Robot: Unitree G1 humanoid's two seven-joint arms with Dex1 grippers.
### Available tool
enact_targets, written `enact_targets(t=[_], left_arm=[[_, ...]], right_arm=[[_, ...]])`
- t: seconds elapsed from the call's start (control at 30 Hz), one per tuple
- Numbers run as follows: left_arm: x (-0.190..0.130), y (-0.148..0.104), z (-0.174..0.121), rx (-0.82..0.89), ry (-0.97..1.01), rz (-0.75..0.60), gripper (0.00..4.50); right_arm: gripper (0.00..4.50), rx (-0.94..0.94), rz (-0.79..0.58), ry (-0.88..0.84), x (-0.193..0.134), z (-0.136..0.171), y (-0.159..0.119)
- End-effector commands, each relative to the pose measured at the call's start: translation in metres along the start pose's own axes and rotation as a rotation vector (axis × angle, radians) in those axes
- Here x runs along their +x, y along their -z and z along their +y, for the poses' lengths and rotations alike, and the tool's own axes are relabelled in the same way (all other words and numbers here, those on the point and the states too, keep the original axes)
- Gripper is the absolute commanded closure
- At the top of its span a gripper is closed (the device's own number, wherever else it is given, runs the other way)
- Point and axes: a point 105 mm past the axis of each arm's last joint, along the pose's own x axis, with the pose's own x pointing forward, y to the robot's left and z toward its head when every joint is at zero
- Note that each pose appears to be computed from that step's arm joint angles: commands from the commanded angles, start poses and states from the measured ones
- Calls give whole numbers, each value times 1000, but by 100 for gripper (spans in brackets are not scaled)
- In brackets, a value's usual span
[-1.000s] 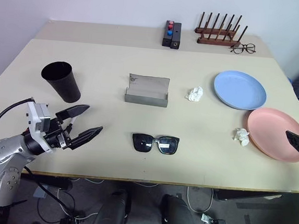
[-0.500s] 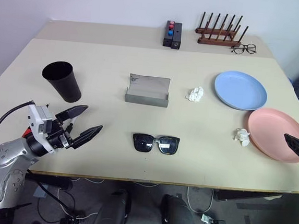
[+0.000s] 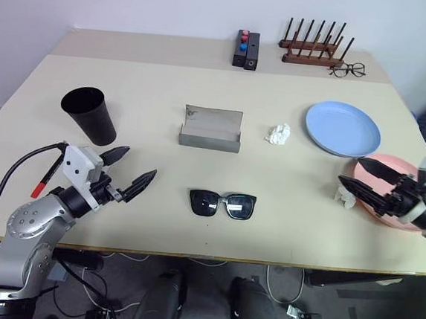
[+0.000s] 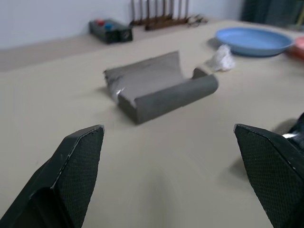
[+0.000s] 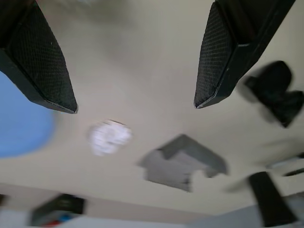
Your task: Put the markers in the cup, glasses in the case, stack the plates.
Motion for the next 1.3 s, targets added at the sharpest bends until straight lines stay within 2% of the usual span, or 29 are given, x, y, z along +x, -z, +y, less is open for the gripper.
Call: enact_targets(t=[0.03, 0.1, 0.2, 0.4, 0.53, 0.63, 0.87, 1.1, 1.3], left_arm=[[0, -1, 4, -56, -80, 57, 0], [2, -7, 2, -101, -91, 34, 0], [-2, -10, 15, -124, -242, 24, 0], [-8, -2, 35, -120, -465, 123, 0], [-9, 2, 51, -102, -638, 201, 0], [2, 7, 48, -150, -635, 269, 0], [29, 4, 39, -255, -589, 337, 0], [15, 6, 40, -269, -568, 407, 0], [0, 0, 50, -263, -565, 441, 0]], right_arm=[[53, -48, -51, -121, 24, 16, -20], [53, -52, -66, -169, 34, 23, -26], [53, -63, -68, -254, 49, 36, -32], [53, -79, -66, -355, 68, 50, -37], [53, -116, -113, -379, 85, 54, -42], [53, -141, -136, -405, 100, 60, -41], [53, -181, -158, -450, 122, 65, -38], [53, -187, -169, -495, 125, 74, -46], [53, -173, -140, -563, 121, 81, -42]])
